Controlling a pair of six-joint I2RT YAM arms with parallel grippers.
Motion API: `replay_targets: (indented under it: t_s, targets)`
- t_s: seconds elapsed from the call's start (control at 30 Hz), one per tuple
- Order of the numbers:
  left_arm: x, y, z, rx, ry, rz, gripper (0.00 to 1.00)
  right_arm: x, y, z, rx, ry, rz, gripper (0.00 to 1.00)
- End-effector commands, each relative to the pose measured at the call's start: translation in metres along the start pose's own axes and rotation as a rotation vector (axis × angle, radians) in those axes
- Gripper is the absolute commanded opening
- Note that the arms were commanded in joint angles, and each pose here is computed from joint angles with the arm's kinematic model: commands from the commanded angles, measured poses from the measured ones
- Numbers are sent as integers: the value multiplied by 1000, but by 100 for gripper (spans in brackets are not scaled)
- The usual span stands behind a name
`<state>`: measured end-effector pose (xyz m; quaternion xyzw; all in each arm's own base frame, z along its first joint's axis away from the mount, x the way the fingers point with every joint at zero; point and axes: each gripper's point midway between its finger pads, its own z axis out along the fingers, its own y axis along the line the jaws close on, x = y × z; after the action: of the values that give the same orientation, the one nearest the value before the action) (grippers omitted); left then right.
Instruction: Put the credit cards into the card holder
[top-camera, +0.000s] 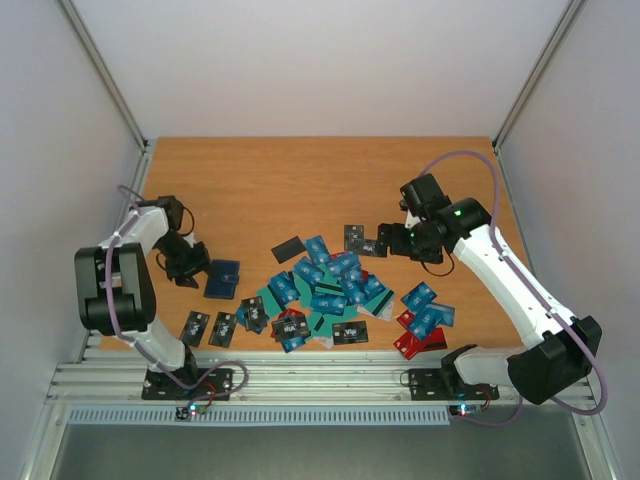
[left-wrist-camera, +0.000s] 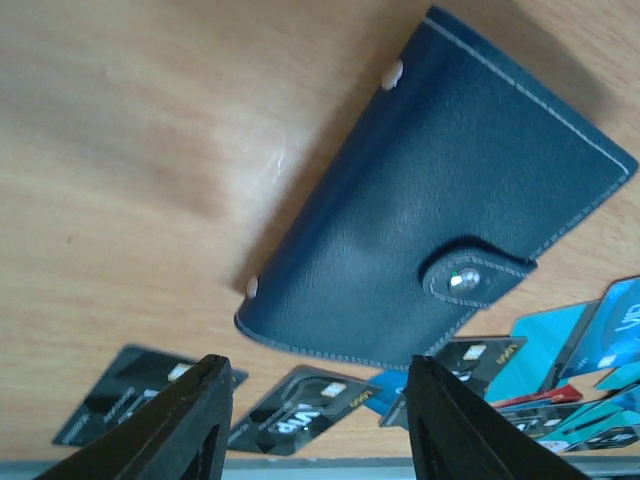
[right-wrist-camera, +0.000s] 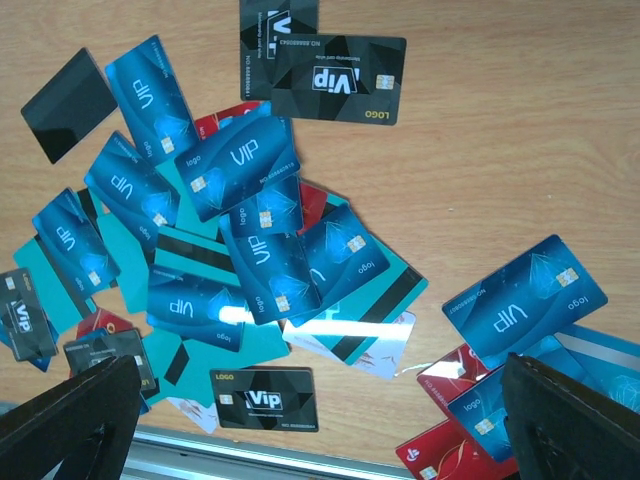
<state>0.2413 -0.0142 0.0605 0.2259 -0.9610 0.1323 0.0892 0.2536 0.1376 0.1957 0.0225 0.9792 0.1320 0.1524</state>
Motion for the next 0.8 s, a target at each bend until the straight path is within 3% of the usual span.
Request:
replay_targets:
  t_s: [0.0,0.47,0.67,0.77]
  targets:
    - [-22,-6,4,43,-14,15,49,0,4,-13,-13,-17,-12,99]
    - [-44,-1,34,57,19,65,42,4,7,-15,-33,-1,-4,99]
    - [-44,-5,54,112,42,69,32,3,9,-16,-37,1,-1,99]
    - [-45,-12,57,155,31,85,21,2,9,-16,-36,2,-2,98]
